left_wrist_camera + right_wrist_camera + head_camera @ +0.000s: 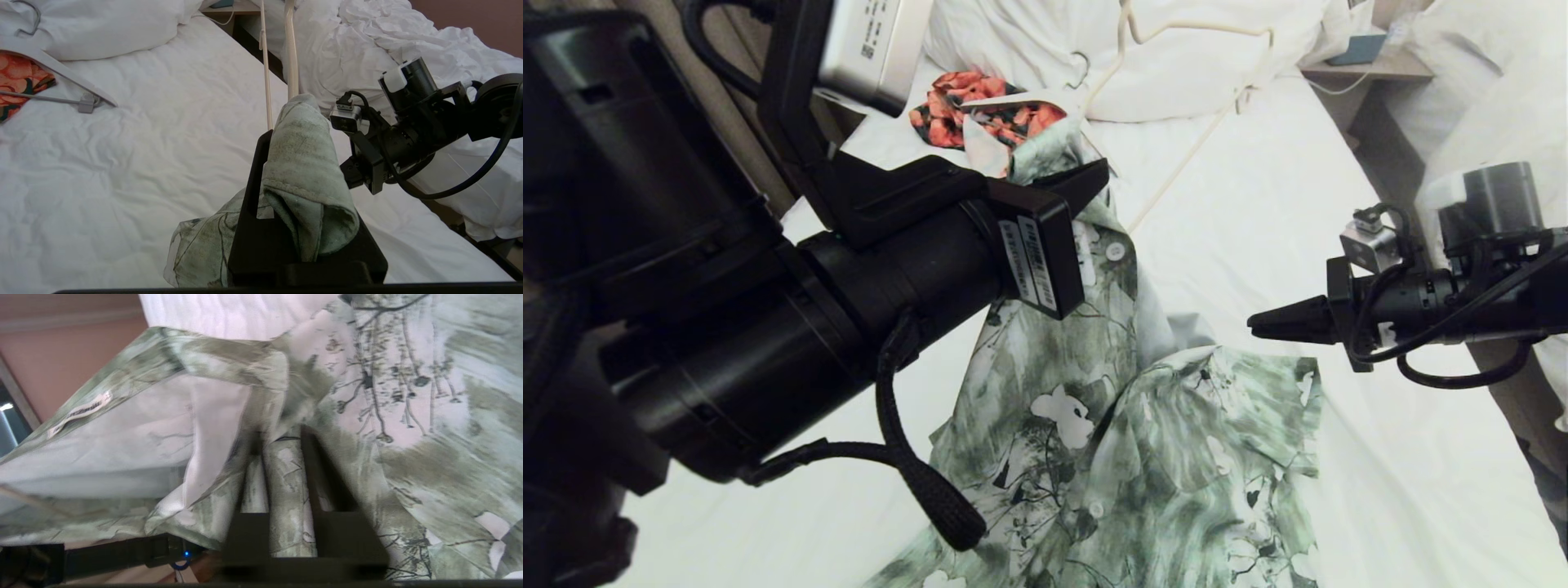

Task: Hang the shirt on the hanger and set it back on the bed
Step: Hook the other side of the shirt onto the hanger

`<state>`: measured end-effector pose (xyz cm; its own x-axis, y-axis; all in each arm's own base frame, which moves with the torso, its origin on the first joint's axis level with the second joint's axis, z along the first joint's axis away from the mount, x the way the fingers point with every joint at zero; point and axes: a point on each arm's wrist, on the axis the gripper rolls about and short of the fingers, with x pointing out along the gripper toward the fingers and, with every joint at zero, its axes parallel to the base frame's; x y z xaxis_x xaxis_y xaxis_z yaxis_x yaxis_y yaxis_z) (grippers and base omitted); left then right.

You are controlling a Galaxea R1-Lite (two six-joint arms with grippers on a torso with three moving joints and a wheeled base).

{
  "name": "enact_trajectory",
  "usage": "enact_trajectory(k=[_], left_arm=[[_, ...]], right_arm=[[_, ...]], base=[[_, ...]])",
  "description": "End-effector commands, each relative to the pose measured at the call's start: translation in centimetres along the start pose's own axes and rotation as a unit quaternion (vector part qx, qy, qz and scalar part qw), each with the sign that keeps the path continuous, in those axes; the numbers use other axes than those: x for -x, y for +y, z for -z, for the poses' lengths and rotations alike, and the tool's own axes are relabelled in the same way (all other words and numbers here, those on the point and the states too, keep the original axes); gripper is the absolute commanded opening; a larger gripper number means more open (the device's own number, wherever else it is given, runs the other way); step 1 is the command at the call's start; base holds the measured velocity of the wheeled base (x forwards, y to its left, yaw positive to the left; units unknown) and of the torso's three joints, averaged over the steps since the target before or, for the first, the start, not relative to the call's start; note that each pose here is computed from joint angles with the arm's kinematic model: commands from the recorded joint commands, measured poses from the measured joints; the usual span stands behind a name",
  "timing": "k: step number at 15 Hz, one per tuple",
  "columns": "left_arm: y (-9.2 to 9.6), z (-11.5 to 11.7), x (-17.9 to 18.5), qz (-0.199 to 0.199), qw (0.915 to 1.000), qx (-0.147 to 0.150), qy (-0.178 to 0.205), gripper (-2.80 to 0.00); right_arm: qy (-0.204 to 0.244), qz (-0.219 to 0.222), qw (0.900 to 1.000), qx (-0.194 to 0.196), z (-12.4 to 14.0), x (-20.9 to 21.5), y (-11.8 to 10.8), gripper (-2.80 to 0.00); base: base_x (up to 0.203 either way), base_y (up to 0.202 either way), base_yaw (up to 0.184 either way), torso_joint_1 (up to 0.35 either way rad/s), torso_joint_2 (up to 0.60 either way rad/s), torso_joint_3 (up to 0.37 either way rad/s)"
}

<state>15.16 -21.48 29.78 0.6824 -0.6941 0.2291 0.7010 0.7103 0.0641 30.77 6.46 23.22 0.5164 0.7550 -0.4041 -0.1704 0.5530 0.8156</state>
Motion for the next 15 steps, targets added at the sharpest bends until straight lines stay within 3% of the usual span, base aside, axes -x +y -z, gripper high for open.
enact_trajectory(k=[1, 8, 15], left_arm=[[0.0, 0.0, 0.0, -0.001, 1.0000, 0.000, -0.001, -2.80], [0.0, 0.0, 0.0, -0.001, 1.0000, 0.000, -0.002, -2.80], [0.0, 0.0, 0.0, -0.001, 1.0000, -0.001, -0.001, -2.80]], right_arm=[[0.005, 0.001, 1.000, -0.006, 0.1, -0.4, -0.2, 0.00], [-0.010, -0.045, 0.999, -0.019, -0.1, -2.8, -0.1, 0.00], [0.025, -0.059, 0.998, -0.027, 0.9, -4.8, -0.4, 0.00]], base=[[0.000, 0.000, 0.000, 0.000, 0.00, 0.000], [0.000, 0.000, 0.000, 0.000, 0.00, 0.000], [0.000, 0.000, 0.000, 0.000, 0.00, 0.000]])
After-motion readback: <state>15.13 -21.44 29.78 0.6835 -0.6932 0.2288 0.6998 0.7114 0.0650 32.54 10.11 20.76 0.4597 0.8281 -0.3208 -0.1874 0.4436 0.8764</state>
